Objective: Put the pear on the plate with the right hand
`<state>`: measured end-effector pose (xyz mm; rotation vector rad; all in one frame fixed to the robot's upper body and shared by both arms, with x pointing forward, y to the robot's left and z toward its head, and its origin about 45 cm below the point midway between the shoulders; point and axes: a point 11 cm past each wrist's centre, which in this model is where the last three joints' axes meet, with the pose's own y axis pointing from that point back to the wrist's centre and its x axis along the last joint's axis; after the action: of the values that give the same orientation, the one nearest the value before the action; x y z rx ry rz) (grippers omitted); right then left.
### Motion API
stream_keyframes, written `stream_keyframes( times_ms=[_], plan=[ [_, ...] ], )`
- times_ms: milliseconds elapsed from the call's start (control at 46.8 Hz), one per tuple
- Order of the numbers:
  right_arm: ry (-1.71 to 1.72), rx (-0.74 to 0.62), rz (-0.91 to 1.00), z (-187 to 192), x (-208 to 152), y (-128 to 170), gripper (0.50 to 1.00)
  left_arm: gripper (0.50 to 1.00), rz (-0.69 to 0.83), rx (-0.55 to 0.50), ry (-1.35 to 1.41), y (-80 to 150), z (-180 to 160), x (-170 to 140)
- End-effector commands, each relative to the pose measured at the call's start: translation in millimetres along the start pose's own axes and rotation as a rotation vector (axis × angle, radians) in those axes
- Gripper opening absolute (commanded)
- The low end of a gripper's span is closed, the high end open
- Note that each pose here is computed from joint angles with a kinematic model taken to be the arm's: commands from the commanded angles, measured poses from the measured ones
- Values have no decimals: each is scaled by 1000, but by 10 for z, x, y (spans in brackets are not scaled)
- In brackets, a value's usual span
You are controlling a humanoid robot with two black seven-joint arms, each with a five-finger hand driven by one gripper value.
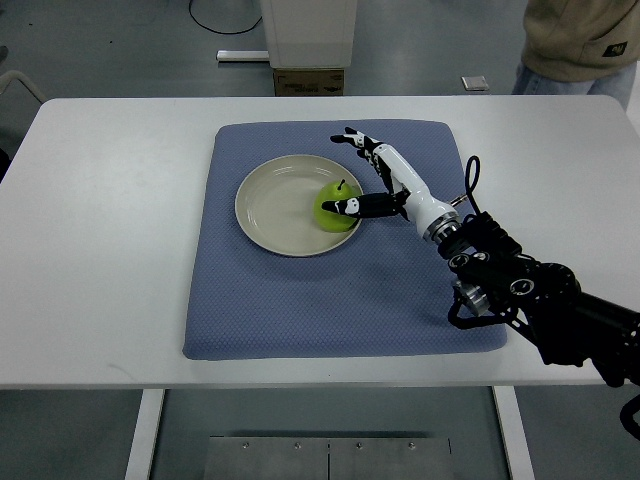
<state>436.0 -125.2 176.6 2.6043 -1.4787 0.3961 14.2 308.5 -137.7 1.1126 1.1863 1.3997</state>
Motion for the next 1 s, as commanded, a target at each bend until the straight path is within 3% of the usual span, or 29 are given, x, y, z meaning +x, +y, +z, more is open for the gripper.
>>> stream_keyframes(
  times_ms=[0, 449, 726, 983],
  plan=[
    [0, -7, 19, 33, 112, 56, 998, 1000, 0, -1, 0, 0, 1, 0],
    [-27, -36, 127, 175, 554, 307, 998, 1000, 0, 1, 0, 0, 0, 0],
    [-162, -53, 307, 195, 888, 358, 998, 1000, 0, 1, 0, 0, 0, 0],
    [-268, -77, 385, 213, 949, 338, 1000, 1000, 0, 1, 0, 0, 0, 0]
  ],
)
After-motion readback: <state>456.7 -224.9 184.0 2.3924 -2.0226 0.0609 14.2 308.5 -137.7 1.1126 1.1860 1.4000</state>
